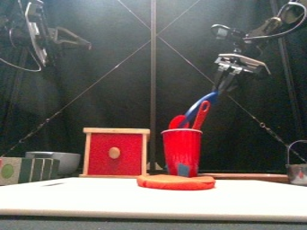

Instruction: Grab pizza cutter with other hand

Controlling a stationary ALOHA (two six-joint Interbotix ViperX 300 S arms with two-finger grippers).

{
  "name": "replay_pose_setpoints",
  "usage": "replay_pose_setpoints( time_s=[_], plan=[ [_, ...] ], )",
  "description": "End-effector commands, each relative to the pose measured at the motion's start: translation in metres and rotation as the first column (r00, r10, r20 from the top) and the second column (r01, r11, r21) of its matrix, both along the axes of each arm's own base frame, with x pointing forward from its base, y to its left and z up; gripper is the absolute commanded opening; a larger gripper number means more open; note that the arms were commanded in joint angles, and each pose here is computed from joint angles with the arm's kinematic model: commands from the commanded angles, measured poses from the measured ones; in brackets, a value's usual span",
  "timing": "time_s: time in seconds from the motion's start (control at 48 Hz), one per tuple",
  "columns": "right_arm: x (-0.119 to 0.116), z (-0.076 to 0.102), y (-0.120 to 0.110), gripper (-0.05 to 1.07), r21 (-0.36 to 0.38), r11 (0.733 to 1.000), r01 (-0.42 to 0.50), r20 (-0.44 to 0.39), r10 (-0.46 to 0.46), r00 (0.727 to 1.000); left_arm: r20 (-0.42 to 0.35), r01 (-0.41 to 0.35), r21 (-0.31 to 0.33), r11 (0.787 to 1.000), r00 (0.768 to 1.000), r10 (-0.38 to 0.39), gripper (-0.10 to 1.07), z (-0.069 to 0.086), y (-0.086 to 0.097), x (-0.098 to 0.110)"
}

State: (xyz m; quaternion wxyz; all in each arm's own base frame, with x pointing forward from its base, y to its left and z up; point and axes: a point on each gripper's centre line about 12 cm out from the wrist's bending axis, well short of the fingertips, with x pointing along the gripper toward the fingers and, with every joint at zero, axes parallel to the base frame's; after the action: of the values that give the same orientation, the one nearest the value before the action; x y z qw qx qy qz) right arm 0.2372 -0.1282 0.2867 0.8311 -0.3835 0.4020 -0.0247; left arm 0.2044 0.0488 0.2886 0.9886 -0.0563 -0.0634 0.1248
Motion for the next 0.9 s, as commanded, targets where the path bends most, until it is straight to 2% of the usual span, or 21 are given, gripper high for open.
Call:
replay_pose_setpoints(
  time_s=[0.0,0.146,0.292,0.396,0.5,0.583,0.646,0.688,0.771,0.875],
  plan=[
    [-0.005,0.019,-0.002,0.54,0.023,0.999,0.05,0.117,-0.052,0.992,0.025,-0.006,0.007,1.0,1.0,0.006,0.03,0.006,0.001,0.001],
    [-0.006,0.02,0.002,0.54,0.166,0.98,0.111,0.236,-0.149,0.96,0.02,-0.004,0.009,1.0,1.0,0.004,0.03,0.005,0.001,0.002],
    [-0.003,0.015,0.005,0.53,0.298,0.944,0.144,0.329,-0.243,0.913,0.008,-0.002,0.006,1.0,1.0,0.002,0.03,0.002,0.001,0.004],
    [0.0,0.014,0.009,0.53,0.424,0.892,0.156,0.384,-0.333,0.861,-0.006,0.0,0.004,1.0,1.0,0.0,0.04,0.0,0.001,0.007],
    [0.003,0.013,0.016,0.53,0.579,0.802,0.145,0.4,-0.434,0.807,-0.037,0.008,0.008,1.0,0.999,-0.007,0.04,-0.007,0.001,0.012],
    [0.005,0.01,0.021,0.53,0.659,0.74,0.135,0.388,-0.488,0.782,-0.058,0.013,0.02,1.0,0.998,-0.012,0.05,-0.01,0.0,0.015],
    [0.006,0.005,0.027,0.53,0.708,0.695,0.124,0.368,-0.513,0.775,-0.068,0.019,0.037,0.999,0.998,-0.017,0.07,-0.011,0.0,0.017],
    [0.007,0.002,0.031,0.53,0.729,0.675,0.114,0.359,-0.519,0.776,-0.074,0.024,0.049,0.999,0.997,-0.02,0.09,-0.011,0.0,0.019],
    [0.01,-0.003,0.039,0.53,0.751,0.653,0.1,0.355,-0.527,0.772,-0.08,0.037,0.081,0.996,0.996,-0.03,0.15,-0.009,-0.002,0.021],
    [0.013,-0.006,0.048,0.53,0.764,0.641,0.075,0.372,-0.532,0.76,-0.084,0.052,0.118,0.992,0.996,-0.042,0.22,-0.007,-0.003,0.023]
  ],
)
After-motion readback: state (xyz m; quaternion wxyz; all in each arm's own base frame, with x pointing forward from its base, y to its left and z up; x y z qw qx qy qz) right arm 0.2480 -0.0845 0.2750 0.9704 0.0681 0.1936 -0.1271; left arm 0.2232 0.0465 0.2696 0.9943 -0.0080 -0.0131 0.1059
